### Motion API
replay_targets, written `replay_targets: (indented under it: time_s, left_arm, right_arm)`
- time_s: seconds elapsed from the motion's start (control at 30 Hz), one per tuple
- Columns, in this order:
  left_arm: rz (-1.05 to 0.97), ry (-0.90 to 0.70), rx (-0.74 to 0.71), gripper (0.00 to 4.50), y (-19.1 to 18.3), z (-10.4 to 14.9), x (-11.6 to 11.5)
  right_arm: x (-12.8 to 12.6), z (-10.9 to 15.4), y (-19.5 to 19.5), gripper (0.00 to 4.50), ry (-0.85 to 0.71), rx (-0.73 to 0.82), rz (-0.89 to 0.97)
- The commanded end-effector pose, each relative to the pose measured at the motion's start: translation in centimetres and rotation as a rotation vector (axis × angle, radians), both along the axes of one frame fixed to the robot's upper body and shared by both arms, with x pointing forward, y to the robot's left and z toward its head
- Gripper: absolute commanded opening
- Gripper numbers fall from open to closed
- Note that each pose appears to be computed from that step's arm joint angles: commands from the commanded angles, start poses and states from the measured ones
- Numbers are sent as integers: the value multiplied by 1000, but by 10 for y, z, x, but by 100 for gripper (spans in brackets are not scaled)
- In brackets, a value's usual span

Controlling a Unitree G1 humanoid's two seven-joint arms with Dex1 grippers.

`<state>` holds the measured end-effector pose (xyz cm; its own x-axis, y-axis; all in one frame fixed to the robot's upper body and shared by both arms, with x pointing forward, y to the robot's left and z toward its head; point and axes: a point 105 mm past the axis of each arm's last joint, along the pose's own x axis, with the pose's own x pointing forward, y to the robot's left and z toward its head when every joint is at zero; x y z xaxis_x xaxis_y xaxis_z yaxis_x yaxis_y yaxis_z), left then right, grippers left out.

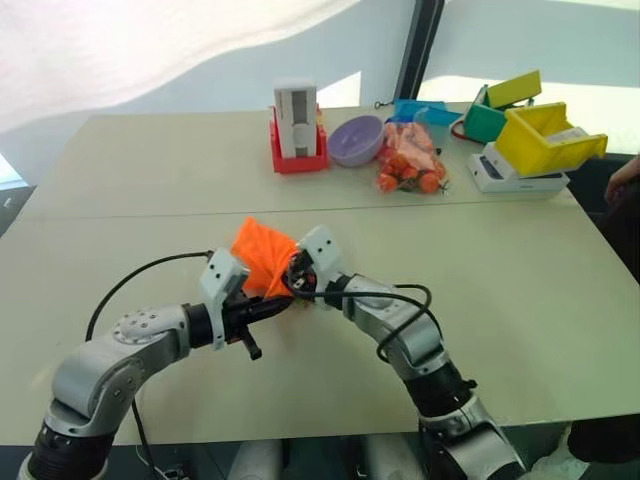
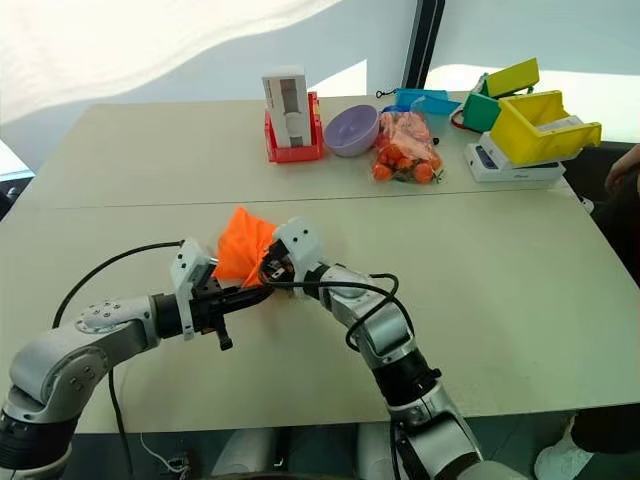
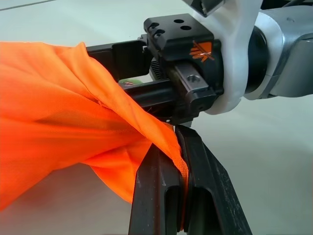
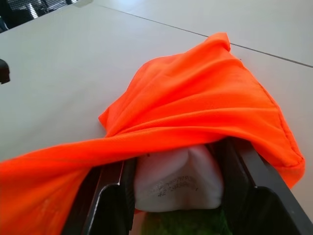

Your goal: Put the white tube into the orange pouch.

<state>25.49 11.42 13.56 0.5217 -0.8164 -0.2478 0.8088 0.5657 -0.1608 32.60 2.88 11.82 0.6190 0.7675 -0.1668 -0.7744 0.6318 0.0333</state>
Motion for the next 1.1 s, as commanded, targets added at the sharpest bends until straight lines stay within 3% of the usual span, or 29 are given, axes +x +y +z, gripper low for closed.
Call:
replay_targets:
  time_s: [0.03,0.2,0.53,0.73,0.93,1.03,1.1]
  left_arm:
    - [-69,-24,-23,0,-9,7,-13]
    - [-10,-15,-1,0,6,0,-10]
    - [151,24,118,0,74,-17,-8]
    - [203,33,182,0,107,-23,-5]
    - [116,13,121,0,82,-20,-5]
    - [23,56,38,87,67,-17,-19]
    - [43,41,59,183,68,-19,-17]
  right_arm:
    - [1,20,4,221,-65,32,12]
    - [-12,30,-4,448,-87,45,95]
    - [-53,34,-57,448,-112,-12,278]
    - [-37,17,-79,448,-90,-97,177]
    - [-19,-8,-77,448,-2,-115,71]
    - [-16,-15,-74,450,40,-97,47]
    - [-16,-17,-71,450,76,-65,39]
